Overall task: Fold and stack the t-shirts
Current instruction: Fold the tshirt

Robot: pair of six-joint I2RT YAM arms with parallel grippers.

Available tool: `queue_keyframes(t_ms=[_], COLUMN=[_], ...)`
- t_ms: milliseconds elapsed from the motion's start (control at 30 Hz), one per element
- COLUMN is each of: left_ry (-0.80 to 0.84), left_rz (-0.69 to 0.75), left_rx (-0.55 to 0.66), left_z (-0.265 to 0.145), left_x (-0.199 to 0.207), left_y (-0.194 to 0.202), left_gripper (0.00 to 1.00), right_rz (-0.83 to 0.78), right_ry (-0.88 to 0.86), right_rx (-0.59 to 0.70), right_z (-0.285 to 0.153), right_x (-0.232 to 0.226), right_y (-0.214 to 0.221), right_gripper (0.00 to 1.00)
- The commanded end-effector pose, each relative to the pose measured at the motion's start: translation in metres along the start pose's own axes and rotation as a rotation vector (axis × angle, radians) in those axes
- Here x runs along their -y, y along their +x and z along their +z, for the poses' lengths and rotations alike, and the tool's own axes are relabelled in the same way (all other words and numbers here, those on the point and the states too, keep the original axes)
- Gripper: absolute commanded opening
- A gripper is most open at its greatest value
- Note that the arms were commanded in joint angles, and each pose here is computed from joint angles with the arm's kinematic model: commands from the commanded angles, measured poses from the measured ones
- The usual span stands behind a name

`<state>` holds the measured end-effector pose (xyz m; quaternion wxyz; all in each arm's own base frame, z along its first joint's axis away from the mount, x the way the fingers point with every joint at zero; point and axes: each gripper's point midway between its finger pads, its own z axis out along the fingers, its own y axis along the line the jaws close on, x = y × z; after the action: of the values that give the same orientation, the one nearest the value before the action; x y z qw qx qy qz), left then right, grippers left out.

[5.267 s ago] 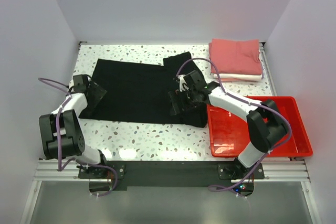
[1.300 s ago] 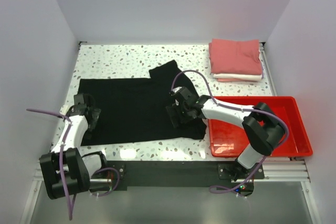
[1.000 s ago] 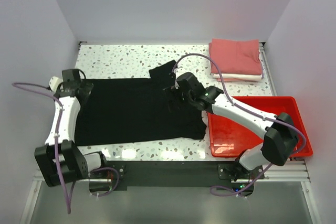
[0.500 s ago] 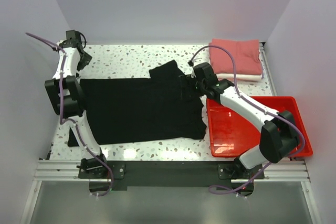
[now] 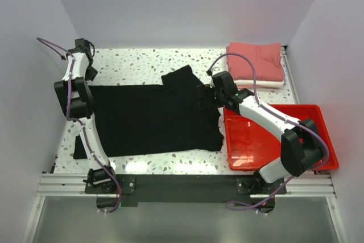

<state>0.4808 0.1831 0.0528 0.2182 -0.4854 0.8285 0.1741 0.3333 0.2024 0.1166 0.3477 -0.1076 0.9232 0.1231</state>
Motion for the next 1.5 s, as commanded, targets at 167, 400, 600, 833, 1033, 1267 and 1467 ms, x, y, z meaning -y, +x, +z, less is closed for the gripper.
queue_keyframes(t_ms=[167,400,600,833,1033,1267,1467], left_ry=[0.014,-0.012,-0.064,-0.136,-0.168,-0.135,-0.094], left_rz=[-0.01,-0.008,-0.007,-0.011,-0.025,-0.049,-0.061], left_rx=[0.053,0.028,-0.006,-0.055,-0.093,-0.124,-0.124], left_z=[0.025,0.045,0.052,0.05,0.056,0.065,0.061], left_x=[0.01,0.009,-0.004,-0.029,-0.039,-0.033,-0.029], left_y=[-0.015,-0.001,0.018,0.038,0.053,0.068,0.069], left_gripper=[0.51,0.45,0.41,0.4,0.39,0.17,0.0], right_rz=[-0.007,-0.008,-0.011,-0.007,-0.002,0.002,0.032], right_ry=[-0.034,-0.046,-0.041,-0.037,-0.034,-0.057,-0.055], right_rx=[0.036,0.018,0.023,0.025,0.026,0.019,0.046], right_z=[0.004,0.006,0.004,0.002,-0.001,0.003,0.01], right_x=[-0.005,-0.007,-0.006,-0.005,-0.004,-0.009,-0.012], right_y=[-0.01,-0.007,-0.009,-0.009,-0.01,-0.009,-0.025], right_gripper=[0.99,0.99,0.99,0.99,0.99,0.99,0.99])
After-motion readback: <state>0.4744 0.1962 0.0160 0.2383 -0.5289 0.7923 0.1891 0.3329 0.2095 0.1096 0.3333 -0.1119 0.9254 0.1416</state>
